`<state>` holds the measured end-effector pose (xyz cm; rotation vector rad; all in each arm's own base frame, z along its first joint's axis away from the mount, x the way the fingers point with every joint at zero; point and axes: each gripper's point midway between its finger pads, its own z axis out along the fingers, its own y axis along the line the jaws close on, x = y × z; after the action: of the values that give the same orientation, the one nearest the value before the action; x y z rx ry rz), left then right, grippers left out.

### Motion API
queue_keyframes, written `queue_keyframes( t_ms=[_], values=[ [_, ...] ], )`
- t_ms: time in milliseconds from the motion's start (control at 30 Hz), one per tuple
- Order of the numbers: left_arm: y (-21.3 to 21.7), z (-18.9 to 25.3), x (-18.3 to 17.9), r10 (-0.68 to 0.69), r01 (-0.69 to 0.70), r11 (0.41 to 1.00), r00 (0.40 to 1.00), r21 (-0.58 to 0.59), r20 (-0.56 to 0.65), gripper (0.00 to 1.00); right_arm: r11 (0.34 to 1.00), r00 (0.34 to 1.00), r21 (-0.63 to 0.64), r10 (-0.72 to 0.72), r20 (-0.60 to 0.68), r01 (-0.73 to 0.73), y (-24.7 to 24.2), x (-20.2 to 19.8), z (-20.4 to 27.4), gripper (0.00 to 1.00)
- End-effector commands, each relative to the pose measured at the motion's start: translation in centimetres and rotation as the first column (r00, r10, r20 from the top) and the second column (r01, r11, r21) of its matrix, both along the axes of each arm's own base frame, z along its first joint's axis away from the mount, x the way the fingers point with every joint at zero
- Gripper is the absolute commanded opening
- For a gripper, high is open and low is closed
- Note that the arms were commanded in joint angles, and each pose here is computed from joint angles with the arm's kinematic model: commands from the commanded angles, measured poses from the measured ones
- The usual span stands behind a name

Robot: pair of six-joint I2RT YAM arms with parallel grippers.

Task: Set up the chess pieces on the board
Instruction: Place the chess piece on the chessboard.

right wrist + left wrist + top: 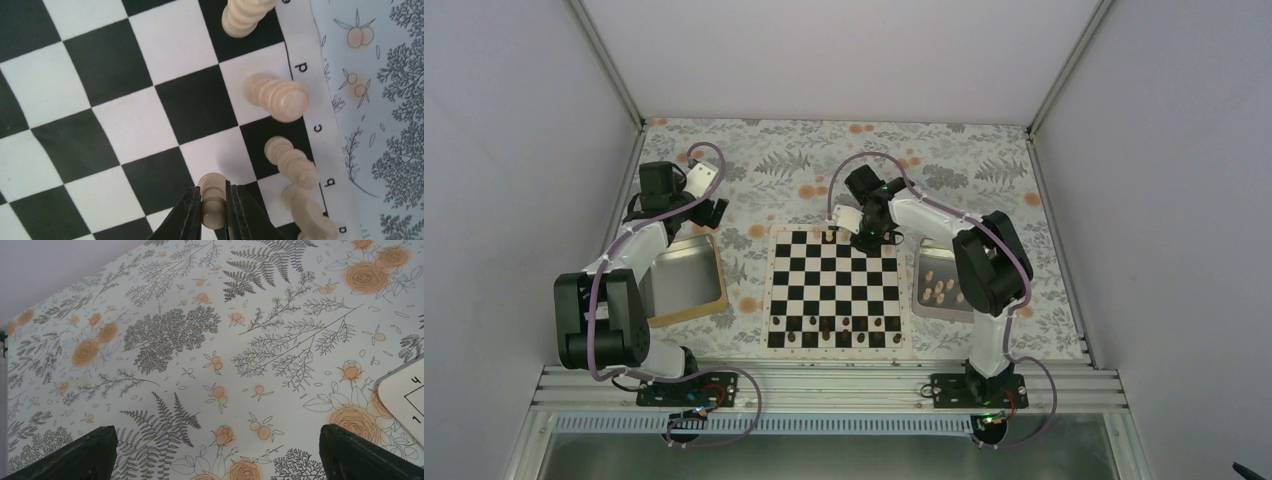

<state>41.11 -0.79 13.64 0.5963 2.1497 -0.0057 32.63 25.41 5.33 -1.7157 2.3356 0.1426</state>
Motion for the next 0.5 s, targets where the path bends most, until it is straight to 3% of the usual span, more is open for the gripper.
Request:
queue_keyframes(
  t_ms=[0,467],
  values=[
    [0.0,1.9,0.5,-0.006,0.007,1.0,0.998,-0.007,0.054,1.0,0.999,1.0,0.035,-0.01,0.023,0.009,1.6,1.1,0.1,0.13],
    [-0.3,1.7,0.5,-0.021,0.021,1.0,0.999,-0.014,0.047,1.0,1.0,1.0,0.014,-0.01,-0.004,0.01,1.4,0.9,-1.1,0.13]
  ],
)
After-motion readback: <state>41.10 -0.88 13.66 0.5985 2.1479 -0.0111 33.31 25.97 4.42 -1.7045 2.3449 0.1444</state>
